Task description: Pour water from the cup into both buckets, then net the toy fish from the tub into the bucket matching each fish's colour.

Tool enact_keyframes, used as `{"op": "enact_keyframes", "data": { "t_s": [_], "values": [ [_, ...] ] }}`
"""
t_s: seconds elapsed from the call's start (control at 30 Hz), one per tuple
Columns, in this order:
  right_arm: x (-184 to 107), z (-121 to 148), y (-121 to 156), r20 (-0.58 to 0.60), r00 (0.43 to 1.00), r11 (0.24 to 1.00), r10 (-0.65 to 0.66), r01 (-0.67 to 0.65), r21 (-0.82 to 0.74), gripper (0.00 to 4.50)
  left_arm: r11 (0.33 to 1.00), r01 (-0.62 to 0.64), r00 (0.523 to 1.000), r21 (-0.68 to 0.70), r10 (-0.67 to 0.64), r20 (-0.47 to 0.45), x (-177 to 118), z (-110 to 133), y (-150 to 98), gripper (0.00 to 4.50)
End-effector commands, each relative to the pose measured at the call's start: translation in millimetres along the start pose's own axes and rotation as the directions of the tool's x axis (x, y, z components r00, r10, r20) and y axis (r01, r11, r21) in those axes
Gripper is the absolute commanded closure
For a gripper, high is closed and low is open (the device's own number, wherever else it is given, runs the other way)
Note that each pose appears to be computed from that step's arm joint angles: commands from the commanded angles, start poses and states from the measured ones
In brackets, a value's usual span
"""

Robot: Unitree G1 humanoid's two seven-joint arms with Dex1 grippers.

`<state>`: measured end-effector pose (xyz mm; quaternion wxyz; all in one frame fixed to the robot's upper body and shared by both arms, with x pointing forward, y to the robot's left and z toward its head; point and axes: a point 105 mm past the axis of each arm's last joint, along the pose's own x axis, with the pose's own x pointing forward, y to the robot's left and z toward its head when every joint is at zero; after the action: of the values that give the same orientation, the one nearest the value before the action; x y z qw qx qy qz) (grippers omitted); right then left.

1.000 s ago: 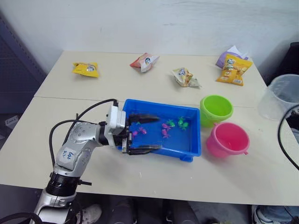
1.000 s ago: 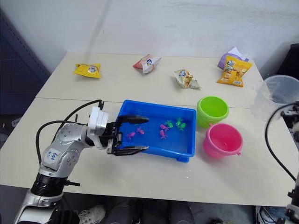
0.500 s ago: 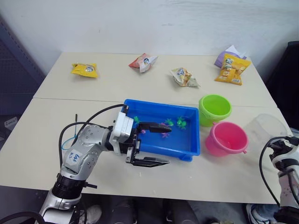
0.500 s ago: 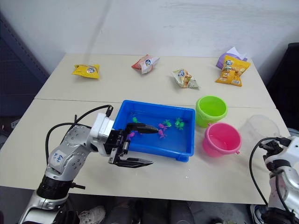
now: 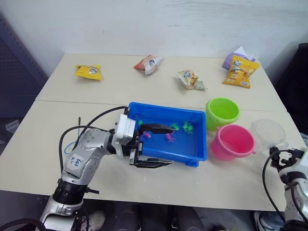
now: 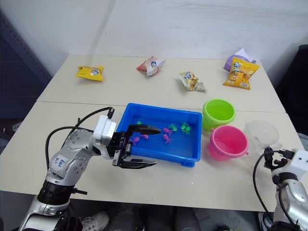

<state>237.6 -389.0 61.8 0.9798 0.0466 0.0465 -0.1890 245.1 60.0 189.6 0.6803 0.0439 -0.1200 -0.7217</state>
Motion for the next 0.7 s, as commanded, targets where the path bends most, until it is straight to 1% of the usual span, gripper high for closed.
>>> {"op": "enact_keyframes", "data": {
  "t_s": [0.03,0.17,0.27,0.37,0.43,0.47,0.5,0.53,0.6,0.63,0.67,0.7],
  "values": [
    [-28.0,13.7,-10.2,0.023,1.0,1.0,0.002,-0.002,0.007,0.02,0.999,-0.029,0.999,0.02,0.03,-0.034,-11.7,-1.7,1.0,0.0],
    [-50.4,19.0,-23.4,0.003,1.0,1.0,0.002,-0.002,-0.024,0.02,0.999,-0.051,0.997,0.013,0.052,-0.065,-21.7,-8.2,2.0,0.0],
    [-62.2,27.1,-28.4,-0.006,0.999,0.996,0.045,-0.046,-0.072,0.02,0.997,-0.072,0.994,0.016,0.073,-0.087,-28.5,-12.5,4.1,0.0],
    [-70.7,52.6,-10.8,0.058,0.976,0.965,0.209,-0.196,-0.174,0.02,0.991,-0.131,0.985,0.035,0.134,-0.106,-39.4,-13.7,11.6,0.0],
    [-82.2,82.3,11.0,0.184,0.914,0.92,0.362,-0.318,-0.231,0.02,0.979,-0.198,0.972,0.036,0.201,-0.119,-53.1,-14.0,18.7,0.0],
    [-88.8,93.4,22.3,0.224,0.873,0.889,0.433,-0.372,-0.268,0.02,0.971,-0.235,0.963,0.042,0.239,-0.124,-61.0,-13.9,22.2,0.0],
    [-95.2,101.1,35.4,0.225,0.827,0.841,0.515,-0.436,-0.321,0.02,0.959,-0.281,0.95,0.042,0.284,-0.127,-71.0,-13.5,25.6,0.0],
    [-99.0,104.3,45.9,0.199,0.79,0.794,0.579,-0.491,-0.358,0.02,0.943,-0.328,0.934,0.051,0.331,-0.133,-81.3,-13.6,29.1,0.0],
    [-105.9,114.0,73.1,0.143,0.677,0.656,0.722,-0.603,-0.455,0.02,0.888,-0.446,0.874,0.112,0.459,-0.159,-108.4,-15.8,37.5,0.0],
    [-109.6,117.3,84.2,0.126,0.617,0.588,0.777,-0.638,-0.498,0.02,0.846,-0.506,0.834,0.166,0.529,-0.156,-119.7,-15.3,42.3,0.0],
    [-117.9,115.7,98.7,0.071,0.523,0.464,0.849,-0.674,-0.575,0.02,0.805,-0.56,0.795,0.198,0.589,-0.144,-129.8,-14.9,45.0,0.0],
    [-124.1,108.1,109.3,-0.006,0.445,0.355,0.896,-0.724,-0.592,0.02,0.758,-0.611,0.753,0.229,0.646,-0.127,-140.0,-13.7,46.2,0.0]
  ]
}}
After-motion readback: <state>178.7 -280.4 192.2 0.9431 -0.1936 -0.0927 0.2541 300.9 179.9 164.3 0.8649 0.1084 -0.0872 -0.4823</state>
